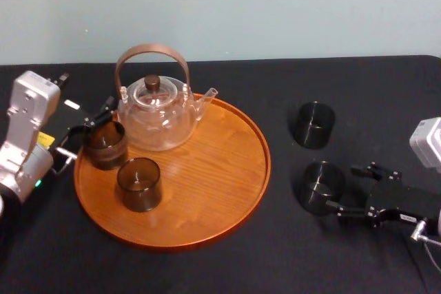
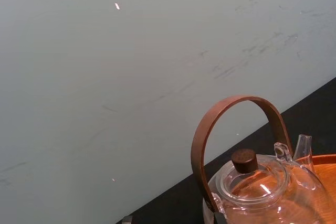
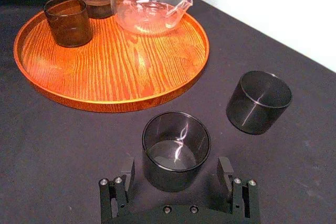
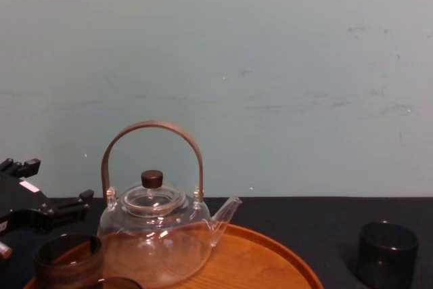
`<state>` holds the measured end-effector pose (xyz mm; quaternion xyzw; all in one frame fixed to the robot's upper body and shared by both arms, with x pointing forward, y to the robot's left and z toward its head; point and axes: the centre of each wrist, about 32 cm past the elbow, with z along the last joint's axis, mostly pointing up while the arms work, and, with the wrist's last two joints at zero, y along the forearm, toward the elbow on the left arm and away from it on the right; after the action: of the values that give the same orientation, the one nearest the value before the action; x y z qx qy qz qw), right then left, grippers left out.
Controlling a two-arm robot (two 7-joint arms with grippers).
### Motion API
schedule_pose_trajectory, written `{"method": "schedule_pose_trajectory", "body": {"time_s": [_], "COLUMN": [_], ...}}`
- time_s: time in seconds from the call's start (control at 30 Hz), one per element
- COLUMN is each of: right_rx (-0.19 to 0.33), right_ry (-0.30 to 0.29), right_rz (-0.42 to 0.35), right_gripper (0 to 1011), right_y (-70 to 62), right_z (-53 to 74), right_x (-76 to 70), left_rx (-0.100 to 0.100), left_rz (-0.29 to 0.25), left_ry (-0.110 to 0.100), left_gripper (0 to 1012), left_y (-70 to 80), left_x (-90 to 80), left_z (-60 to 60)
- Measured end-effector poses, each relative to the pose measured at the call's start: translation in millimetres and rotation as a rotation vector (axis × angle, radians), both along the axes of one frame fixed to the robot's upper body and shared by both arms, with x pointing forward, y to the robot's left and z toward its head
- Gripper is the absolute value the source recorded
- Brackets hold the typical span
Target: Pick up the glass from the table and place it on the tray.
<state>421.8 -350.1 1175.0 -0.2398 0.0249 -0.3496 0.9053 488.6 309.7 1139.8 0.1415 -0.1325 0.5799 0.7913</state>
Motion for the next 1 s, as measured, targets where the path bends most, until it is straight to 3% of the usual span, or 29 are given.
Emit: {"method": "schedule_pose_trajectory", "body": {"time_s": [1.0], "right_rx": [0.007], "right_ry": [0.037], "right_rz": [0.008], "right_gripper": [1002], "right_y": [16.9], "right_z": [-9.9], "right_x": [27.0], "left_rx": [0.0], "left_rz": [0.0], "left_ry": [0.0], "left_gripper": [1001], "left_y": [0.0], "left_x": [0.0], "left_z": [0.0]}}
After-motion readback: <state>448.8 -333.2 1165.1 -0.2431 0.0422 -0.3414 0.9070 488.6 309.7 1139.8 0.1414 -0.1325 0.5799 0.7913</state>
